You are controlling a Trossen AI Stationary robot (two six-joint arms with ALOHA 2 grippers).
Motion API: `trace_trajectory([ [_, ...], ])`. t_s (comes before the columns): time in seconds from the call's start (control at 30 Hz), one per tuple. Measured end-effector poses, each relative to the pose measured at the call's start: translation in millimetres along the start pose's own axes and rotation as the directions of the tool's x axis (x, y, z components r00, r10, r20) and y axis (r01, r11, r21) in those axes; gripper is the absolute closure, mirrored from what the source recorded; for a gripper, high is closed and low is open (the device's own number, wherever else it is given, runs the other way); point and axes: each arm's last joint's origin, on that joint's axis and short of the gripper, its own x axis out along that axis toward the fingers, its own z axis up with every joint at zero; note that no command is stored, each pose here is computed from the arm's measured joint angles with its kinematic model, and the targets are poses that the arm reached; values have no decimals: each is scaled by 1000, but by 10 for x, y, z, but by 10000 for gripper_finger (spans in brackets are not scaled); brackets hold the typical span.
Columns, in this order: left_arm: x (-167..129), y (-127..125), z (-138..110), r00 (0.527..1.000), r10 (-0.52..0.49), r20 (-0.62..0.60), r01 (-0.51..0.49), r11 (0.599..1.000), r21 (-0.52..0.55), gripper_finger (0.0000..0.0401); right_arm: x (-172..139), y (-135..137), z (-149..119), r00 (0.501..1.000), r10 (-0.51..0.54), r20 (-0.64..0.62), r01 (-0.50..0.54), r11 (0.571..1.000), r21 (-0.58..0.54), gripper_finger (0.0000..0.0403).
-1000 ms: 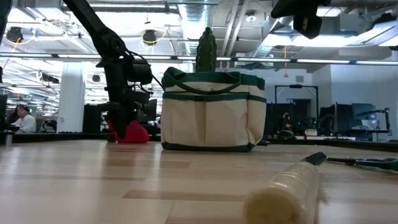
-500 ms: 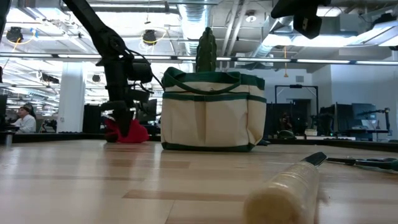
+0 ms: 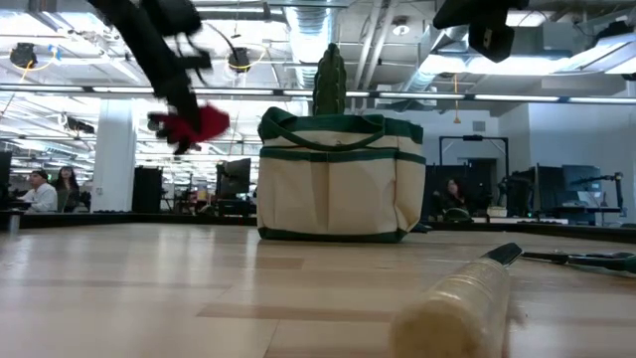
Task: Pick & Place Garden tools in Gardening bag
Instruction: Put the red gloves into the gardening bag
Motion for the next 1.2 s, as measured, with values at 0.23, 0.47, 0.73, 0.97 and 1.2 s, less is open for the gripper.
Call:
trace_trajectory([
  [0.23,-769,36,-155,957,127,261,-71,974,-215,329,0,0,0,1000,0,0,0,1000,1,403],
  [0.47,-1229,-20,-338,877,122,464,51,938,-343,330,0,6,9,1000,6,9,-6,1000,3,403],
  [0.73,-1294,-47,-361,851,63,521,140,930,-341,333,-1,21,37,999,23,36,-23,1000,2,403],
  [0.97,-1161,-52,-241,838,-74,541,278,911,-305,333,1,21,36,999,23,36,-23,1000,2,403],
  [1.2,-1067,-26,-34,770,-129,624,380,879,-288,334,1,21,36,999,22,35,-22,1000,1,403],
])
